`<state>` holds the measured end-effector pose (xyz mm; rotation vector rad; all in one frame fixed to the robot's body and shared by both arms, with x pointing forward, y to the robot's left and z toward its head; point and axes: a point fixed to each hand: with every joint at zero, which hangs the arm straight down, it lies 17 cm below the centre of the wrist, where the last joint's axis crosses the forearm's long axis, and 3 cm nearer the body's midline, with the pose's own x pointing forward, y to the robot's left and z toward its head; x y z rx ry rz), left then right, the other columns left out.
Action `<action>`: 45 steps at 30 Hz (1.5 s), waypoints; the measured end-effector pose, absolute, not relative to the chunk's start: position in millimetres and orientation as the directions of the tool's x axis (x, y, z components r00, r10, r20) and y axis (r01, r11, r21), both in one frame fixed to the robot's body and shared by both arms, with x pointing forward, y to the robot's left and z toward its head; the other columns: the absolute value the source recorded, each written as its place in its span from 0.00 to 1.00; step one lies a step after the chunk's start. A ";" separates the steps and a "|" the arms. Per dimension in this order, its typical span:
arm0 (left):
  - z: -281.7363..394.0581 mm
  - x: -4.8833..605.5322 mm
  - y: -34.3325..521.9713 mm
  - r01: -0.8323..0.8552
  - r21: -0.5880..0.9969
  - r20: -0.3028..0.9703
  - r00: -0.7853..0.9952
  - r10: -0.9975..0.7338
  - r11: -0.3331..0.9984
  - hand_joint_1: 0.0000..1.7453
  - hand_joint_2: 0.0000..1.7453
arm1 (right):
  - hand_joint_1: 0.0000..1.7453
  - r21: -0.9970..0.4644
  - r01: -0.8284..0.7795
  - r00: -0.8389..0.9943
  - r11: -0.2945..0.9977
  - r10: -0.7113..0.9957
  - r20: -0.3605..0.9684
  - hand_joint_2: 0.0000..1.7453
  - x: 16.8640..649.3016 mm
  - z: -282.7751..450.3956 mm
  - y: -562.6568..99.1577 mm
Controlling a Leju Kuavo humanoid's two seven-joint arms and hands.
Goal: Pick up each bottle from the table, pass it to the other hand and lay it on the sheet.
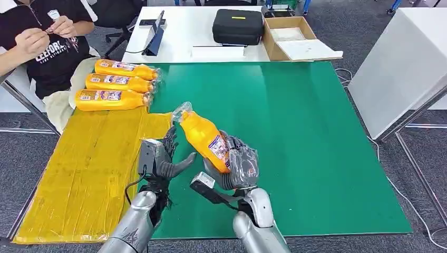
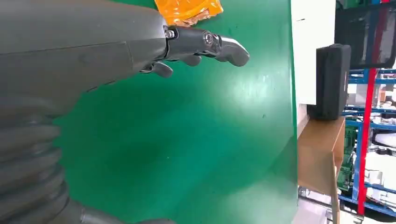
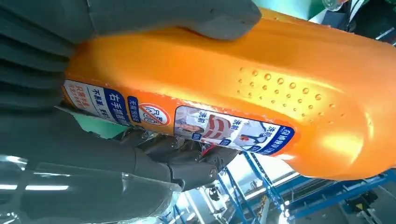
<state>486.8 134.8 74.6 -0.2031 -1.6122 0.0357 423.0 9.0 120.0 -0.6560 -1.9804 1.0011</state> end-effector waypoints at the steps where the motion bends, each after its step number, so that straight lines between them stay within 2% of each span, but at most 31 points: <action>1: 74.3 486.3 133.3 0.117 -0.164 0.985 -0.031 0.168 0.980 0.00 1.00 | 1.00 -0.831 0.089 -0.543 0.549 0.726 0.421 1.00 422.8 119.8 9.5; 15: 74.4 491.5 149.4 0.099 -0.167 0.985 -0.036 0.171 0.981 0.00 1.00 | 1.00 -0.842 0.122 -0.554 0.526 0.739 0.382 1.00 422.7 128.2 9.4; 32: 114.1 527.5 189.8 0.072 -0.169 0.978 -0.110 0.177 0.983 0.00 1.00 | 1.00 -0.831 0.169 -0.550 0.529 0.751 0.366 1.00 430.6 144.6 1.3; 45: 124.4 530.8 183.1 0.157 -0.196 0.971 -0.104 0.213 0.968 0.00 1.00 | 1.00 -0.827 0.185 -0.533 0.531 0.761 0.369 1.00 434.2 146.0 -8.4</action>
